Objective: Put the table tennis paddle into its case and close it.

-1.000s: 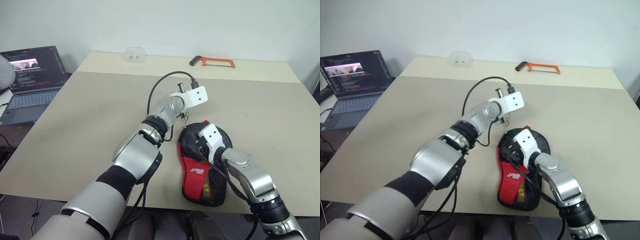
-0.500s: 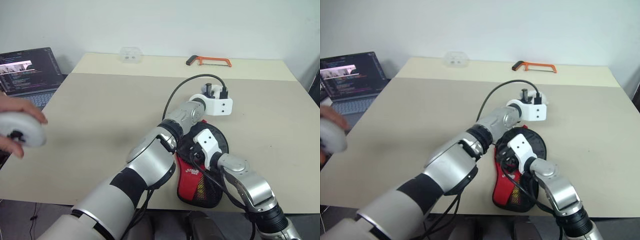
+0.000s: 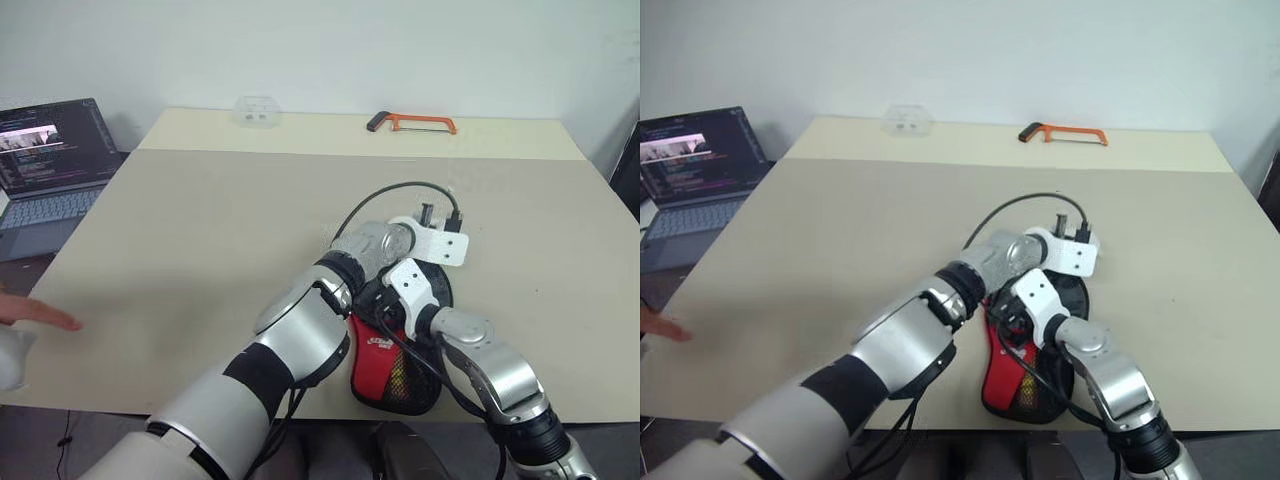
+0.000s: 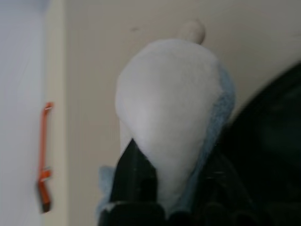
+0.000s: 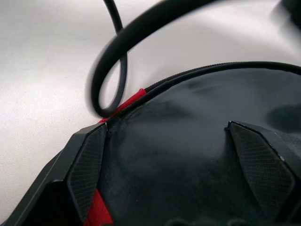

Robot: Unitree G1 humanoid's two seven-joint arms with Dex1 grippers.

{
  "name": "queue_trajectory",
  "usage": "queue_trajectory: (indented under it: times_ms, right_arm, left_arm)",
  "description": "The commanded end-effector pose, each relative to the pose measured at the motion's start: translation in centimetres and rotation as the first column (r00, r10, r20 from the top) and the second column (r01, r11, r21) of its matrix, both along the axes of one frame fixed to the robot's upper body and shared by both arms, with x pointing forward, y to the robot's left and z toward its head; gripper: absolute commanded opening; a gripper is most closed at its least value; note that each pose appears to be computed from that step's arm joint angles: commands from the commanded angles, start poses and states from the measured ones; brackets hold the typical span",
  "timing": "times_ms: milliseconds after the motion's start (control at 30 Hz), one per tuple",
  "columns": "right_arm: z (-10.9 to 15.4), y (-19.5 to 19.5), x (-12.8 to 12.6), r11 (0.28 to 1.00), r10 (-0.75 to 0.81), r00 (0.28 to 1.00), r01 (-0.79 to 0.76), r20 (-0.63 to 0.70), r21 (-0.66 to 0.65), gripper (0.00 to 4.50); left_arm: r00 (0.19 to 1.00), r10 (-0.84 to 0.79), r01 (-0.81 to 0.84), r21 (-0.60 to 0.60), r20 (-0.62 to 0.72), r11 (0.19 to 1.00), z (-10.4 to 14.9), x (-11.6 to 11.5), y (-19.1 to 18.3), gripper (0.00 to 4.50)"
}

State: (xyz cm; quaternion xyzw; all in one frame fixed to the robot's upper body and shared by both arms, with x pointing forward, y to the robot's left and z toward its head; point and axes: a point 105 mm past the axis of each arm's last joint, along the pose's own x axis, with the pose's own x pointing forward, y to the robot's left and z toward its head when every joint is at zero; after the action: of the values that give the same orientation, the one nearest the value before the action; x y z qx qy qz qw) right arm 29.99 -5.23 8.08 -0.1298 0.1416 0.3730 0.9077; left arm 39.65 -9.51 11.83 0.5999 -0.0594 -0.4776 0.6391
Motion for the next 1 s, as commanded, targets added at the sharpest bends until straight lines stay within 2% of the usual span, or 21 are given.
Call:
queue_trajectory:
  times_ms: [33, 200, 267, 367, 533, 700, 867, 1000]
  right_arm:
    - [-4.0, 0.9, -1.3, 0.997, 0.053, 0.987, -0.061, -0.155, -0.047, 4.5]
    - [-3.9, 1.0, -0.6, 0.995, 0.08, 0.986, -0.088, -0.145, -0.053, 4.5]
    - [-3.8, 0.8, -0.3, 0.995, 0.08, 0.987, -0.089, -0.142, -0.054, 4.5]
    - [-3.7, 0.7, 0.2, 0.994, 0.081, 0.987, -0.089, -0.137, -0.056, 4.5]
    - [-3.9, -0.2, 0.7, 0.994, 0.072, 0.988, -0.082, -0.133, -0.07, 4.5]
    - [-4.0, -0.9, 0.9, 0.993, 0.073, 0.988, -0.085, -0.134, -0.083, 4.5]
    - [-3.5, -1.6, 0.6, 0.991, 0.104, 0.983, -0.115, -0.152, -0.065, 4.5]
    - [-1.2, -1.9, -0.3, 0.982, 0.185, 0.972, -0.186, -0.141, 0.007, 4.5]
  left_arm:
    - [0.99, -0.126, 0.125, -0.021, -0.067, 0.992, -0.7, -2.8, -2.9, 2.09]
    - [0.994, -0.102, 0.099, -0.053, -0.043, 0.994, -0.1, -2.0, -2.3, 3.87]
    - [0.996, -0.092, 0.09, -0.105, -0.011, 0.99, 1.2, -1.7, -2.5, 4.47]
    - [0.996, -0.082, 0.073, -0.206, -0.034, 0.976, 3.9, -1.1, -2.6, 4.47]
    - [0.974, -0.147, 0.098, -0.267, -0.17, 0.959, 7.4, -0.6, -0.5, 4.47]
    - [0.898, -0.269, 0.126, -0.381, -0.349, 0.916, 11.3, -0.5, 4.1, 4.47]
    - [0.847, -0.343, 0.124, -0.478, -0.405, 0.87, 14.2, -0.9, 9.1, 4.47]
    - [0.782, -0.401, 0.078, -0.562, -0.478, 0.823, 15.4, -2.1, 13.0, 4.47]
